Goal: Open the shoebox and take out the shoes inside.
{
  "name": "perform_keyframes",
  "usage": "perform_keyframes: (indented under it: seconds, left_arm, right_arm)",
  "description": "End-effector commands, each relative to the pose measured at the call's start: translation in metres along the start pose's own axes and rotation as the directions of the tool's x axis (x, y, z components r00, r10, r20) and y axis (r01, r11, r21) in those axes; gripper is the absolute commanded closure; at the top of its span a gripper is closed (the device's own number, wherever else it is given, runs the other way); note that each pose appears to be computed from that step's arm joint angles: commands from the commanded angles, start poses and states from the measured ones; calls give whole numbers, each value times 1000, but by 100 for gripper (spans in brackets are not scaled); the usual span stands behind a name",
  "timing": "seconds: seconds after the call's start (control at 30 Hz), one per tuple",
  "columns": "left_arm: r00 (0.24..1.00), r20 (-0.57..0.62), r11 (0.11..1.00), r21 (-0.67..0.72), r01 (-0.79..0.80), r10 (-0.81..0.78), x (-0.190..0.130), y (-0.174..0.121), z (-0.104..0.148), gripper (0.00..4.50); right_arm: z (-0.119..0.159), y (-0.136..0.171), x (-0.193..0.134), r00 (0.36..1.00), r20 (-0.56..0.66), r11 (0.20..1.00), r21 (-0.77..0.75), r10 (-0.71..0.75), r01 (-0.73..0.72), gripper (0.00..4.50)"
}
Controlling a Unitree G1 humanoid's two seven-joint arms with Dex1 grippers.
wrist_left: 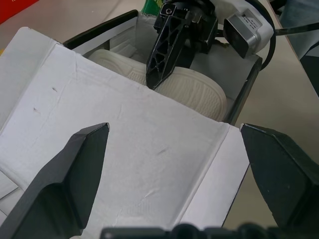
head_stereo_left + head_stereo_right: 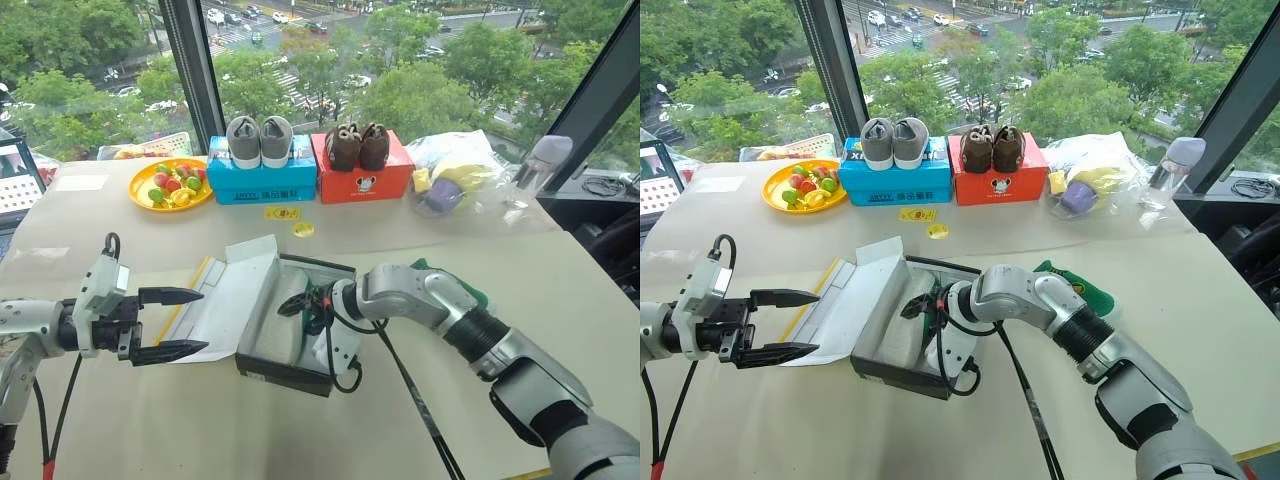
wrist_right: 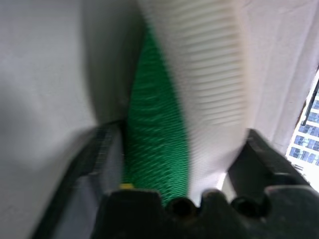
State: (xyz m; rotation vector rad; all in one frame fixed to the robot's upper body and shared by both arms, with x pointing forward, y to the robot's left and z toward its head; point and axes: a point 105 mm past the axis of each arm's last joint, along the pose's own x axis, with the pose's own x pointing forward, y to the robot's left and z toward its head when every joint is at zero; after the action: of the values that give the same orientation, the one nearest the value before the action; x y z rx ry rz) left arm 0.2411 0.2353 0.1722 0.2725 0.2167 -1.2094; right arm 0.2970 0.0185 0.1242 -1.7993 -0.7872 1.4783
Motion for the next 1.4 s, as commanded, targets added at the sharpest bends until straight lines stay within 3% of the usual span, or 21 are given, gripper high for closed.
perform_keyframes:
  seconds: [0.03, 0.1, 0.43, 0.53, 0.63, 0.7, 1.0, 1.2, 1.3, 1.4]
  left_arm:
    - [1000, 3, 999, 48, 3, -4, 0, -1, 7, 0]
    - [1000, 2, 999, 48, 4, -4, 1, -1, 7, 0]
    - [1000, -1, 999, 51, 5, -5, 2, 0, 8, 0]
    - [1000, -2, 999, 48, 5, -5, 2, 0, 8, 0]
    - [1000, -5, 999, 48, 5, -5, 2, 0, 8, 0]
    - [1000, -6, 999, 49, 6, -6, 2, 0, 8, 0]
    - [1000, -13, 998, 56, 14, -13, 3, 2, 12, 0]
    - [1000, -13, 999, 52, 13, -13, 3, 0, 12, 0]
    - [1000, -16, 999, 51, 11, -11, 2, 0, 11, 0]
    - [1000, -16, 999, 51, 15, -14, 4, 1, 11, 0]
  right_arm:
    - [-4, -16, -7, 998, -18, 998, -6, -62, 62, 278]
    - [-4, -24, -10, 995, -20, 995, -6, -96, 96, 324]
    - [-4, -71, -57, 951, -19, 950, 26, -310, 310, 324]
    - [-14, -67, -74, 940, -55, 909, 240, -337, 340, 324]
    - [-12, -65, -82, 927, -32, 753, 572, -374, 324, 324]
    - [-3, -64, -83, 924, 19, 666, 699, -383, 261, 324]
    - [-14, -90, -84, 844, -13, 391, 883, -536, 262, 324]
    - [-24, -123, -117, 762, -81, 223, 931, -643, 287, 324]
    - [-25, -119, -145, 749, -111, 83, 973, -653, 216, 324]
    - [-32, -101, -151, 767, -190, -90, 981, -612, 172, 324]
